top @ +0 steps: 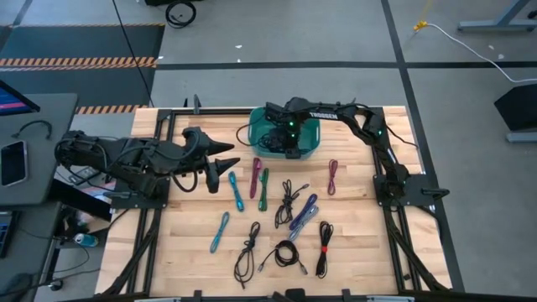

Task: Pick and place USB-C Cables
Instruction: Put the left purple charger cable into the light blue bin, then put the top blue charger cable into the light blue bin

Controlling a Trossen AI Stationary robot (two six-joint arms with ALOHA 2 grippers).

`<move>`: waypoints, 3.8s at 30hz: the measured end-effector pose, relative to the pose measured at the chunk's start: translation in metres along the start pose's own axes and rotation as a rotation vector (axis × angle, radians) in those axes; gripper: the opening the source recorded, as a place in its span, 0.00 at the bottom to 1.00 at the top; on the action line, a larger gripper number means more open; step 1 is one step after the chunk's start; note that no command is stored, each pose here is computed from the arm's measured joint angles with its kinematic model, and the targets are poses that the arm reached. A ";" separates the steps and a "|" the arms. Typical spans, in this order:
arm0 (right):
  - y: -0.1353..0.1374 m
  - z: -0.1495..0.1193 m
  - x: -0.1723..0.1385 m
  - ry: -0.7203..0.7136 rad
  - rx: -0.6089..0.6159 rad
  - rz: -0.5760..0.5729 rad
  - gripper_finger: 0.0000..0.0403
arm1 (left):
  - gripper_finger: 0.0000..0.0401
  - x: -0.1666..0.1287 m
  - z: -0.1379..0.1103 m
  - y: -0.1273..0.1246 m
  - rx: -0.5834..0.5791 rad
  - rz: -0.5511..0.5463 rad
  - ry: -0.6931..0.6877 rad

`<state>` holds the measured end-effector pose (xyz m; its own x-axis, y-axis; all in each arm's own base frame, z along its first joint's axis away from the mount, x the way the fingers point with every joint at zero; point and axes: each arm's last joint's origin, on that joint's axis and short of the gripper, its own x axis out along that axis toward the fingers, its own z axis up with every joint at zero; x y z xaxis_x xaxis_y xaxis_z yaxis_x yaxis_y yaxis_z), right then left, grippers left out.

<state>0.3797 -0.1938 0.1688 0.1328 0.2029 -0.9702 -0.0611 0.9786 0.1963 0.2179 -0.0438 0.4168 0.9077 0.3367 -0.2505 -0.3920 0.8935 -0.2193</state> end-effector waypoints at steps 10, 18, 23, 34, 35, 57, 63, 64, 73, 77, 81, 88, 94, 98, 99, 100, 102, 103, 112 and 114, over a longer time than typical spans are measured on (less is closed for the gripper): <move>0.010 0.023 -0.035 -0.066 -0.038 -0.059 0.34 | 0.54 0.000 -0.001 0.000 0.004 0.003 0.005; 0.052 0.050 -0.114 -0.224 -0.075 -0.077 0.34 | 0.54 0.000 -0.007 0.003 0.006 0.031 0.061; 0.087 0.048 -0.154 -0.266 -0.066 -0.046 0.34 | 0.54 -0.001 -0.017 0.009 -0.030 0.086 0.154; 0.149 0.019 -0.192 -0.239 0.070 -0.015 0.34 | 0.53 0.004 -0.052 0.026 -0.220 0.430 0.348; 0.153 0.017 -0.197 -0.249 0.071 -0.013 0.34 | 0.53 0.007 -0.056 0.026 -0.238 0.464 0.367; 0.187 -0.025 -0.252 -0.397 0.051 -0.100 0.34 | 0.51 0.114 -0.182 -0.002 -0.322 0.896 0.881; 0.189 -0.027 -0.255 -0.403 0.005 -0.111 0.34 | 0.51 0.133 -0.196 -0.001 -0.476 0.928 0.875; 0.189 -0.027 -0.255 -0.402 -0.004 -0.113 0.34 | 0.51 0.137 -0.196 -0.001 -0.494 0.921 0.867; 0.189 -0.027 -0.255 -0.400 -0.045 -0.120 0.34 | 0.51 0.158 -0.190 0.012 -0.625 0.878 0.814; 0.189 -0.027 -0.255 -0.398 -0.073 -0.126 0.34 | 0.50 0.157 -0.189 0.015 -0.619 0.893 0.831; 0.189 -0.027 -0.255 -0.398 -0.079 -0.127 0.34 | 0.50 0.159 -0.192 0.015 -0.619 0.900 0.831; 0.189 -0.027 -0.255 -0.396 -0.101 -0.132 0.34 | 0.50 0.173 -0.217 0.017 -0.592 0.947 0.878; 0.189 -0.027 -0.255 -0.396 -0.101 -0.129 0.34 | 0.50 0.185 -0.230 0.018 -0.632 0.929 0.914; 0.189 -0.027 -0.255 -0.398 -0.103 -0.120 0.34 | 0.50 0.194 -0.239 0.017 -0.627 0.897 0.920; 0.189 -0.027 -0.255 -0.398 -0.102 -0.120 0.34 | 0.50 0.194 -0.240 0.017 -0.626 0.895 0.922; 0.189 -0.027 -0.255 -0.399 -0.102 -0.120 0.34 | 0.49 0.195 -0.242 0.017 -0.618 0.890 0.927; 0.189 -0.027 -0.255 -0.398 -0.102 -0.120 0.34 | 0.46 0.197 -0.243 0.016 -0.593 0.874 0.943; 0.189 -0.027 -0.255 -0.398 -0.102 -0.120 0.34 | 0.44 0.197 -0.244 0.016 -0.574 0.860 0.952; 0.189 -0.026 -0.255 -0.398 -0.101 -0.120 0.34 | 0.05 0.189 -0.222 0.022 -0.496 0.803 0.957; 0.189 -0.027 -0.255 -0.397 -0.097 -0.123 0.34 | 0.05 0.184 -0.209 0.024 -0.486 0.777 0.940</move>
<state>0.3081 -0.0615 0.4490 0.5146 0.1002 -0.8516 -0.1108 0.9926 0.0498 0.3444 -0.0223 0.1688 0.0490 0.2006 -0.9784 -0.9548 0.2971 0.0131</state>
